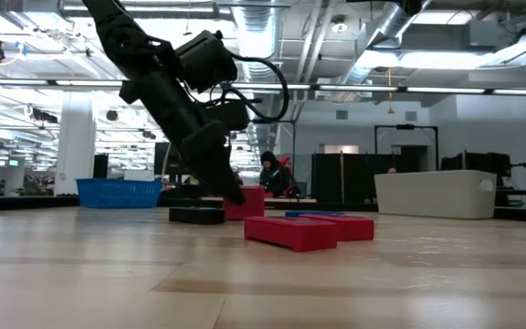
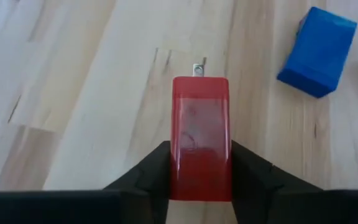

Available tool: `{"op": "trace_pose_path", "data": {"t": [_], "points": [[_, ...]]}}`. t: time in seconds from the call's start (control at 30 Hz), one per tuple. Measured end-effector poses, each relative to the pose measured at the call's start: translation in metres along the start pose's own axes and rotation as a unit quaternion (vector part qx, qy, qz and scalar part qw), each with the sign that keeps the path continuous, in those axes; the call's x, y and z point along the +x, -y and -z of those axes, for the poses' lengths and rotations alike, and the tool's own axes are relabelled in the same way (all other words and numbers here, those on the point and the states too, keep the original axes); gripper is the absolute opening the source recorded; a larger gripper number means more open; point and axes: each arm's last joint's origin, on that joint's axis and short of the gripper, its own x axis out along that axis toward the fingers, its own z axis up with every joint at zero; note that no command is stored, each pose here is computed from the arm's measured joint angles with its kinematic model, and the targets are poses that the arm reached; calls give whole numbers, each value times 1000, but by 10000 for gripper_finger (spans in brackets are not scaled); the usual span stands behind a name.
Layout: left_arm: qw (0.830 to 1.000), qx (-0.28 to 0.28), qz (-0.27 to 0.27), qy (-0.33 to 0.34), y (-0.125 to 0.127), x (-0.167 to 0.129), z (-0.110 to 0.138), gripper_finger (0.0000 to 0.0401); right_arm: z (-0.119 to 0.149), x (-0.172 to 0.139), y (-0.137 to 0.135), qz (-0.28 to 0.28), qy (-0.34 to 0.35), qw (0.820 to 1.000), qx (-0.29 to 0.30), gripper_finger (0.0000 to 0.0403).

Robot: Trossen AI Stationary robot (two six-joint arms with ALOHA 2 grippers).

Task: Pick & Place Office items
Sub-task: Put the red charger into the gray bin

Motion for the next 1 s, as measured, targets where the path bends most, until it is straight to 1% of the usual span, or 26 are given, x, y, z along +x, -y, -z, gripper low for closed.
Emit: {"op": "trace_pose_path", "data": {"t": [0.03,0.1,0.2,0.3,0.4,0.53,0.6,0.67,0.7,0.77,0.83,1.0], "points": [[1000,-7,5,1,0,-1,-1,111,0,0,0,-1,0,1000,-2,315],[999,-20,31,9,2,-4,-4,111,1,-1,-2,-5,-3,1000,-17,315],[995,-36,89,39,5,-16,-14,111,4,-3,-6,-17,-6,998,-66,315],[983,-30,162,85,9,-36,-28,111,6,-6,-11,-34,-4,993,-117,315],[967,-20,207,144,12,-63,-44,111,6,-8,-16,-47,6,991,-125,315],[949,-33,227,215,11,-101,-59,111,4,-11,-21,-66,20,992,-101,315],[934,-47,235,266,11,-119,-68,111,3,-11,-24,-77,29,993,-89,315],[916,-73,235,317,10,-132,-77,111,3,-9,-27,-84,37,992,-82,315],[908,-89,233,335,9,-137,-80,111,3,-8,-28,-86,40,992,-79,315],[887,-118,229,382,8,-145,-87,111,2,-7,-29,-88,47,992,-81,315],[870,-142,228,414,7,-150,-91,111,-1,-6,-29,-89,57,991,-80,315],[836,-183,225,466,6,-157,-97,111,-7,-3,-28,-90,81,990,-76,315]]}}
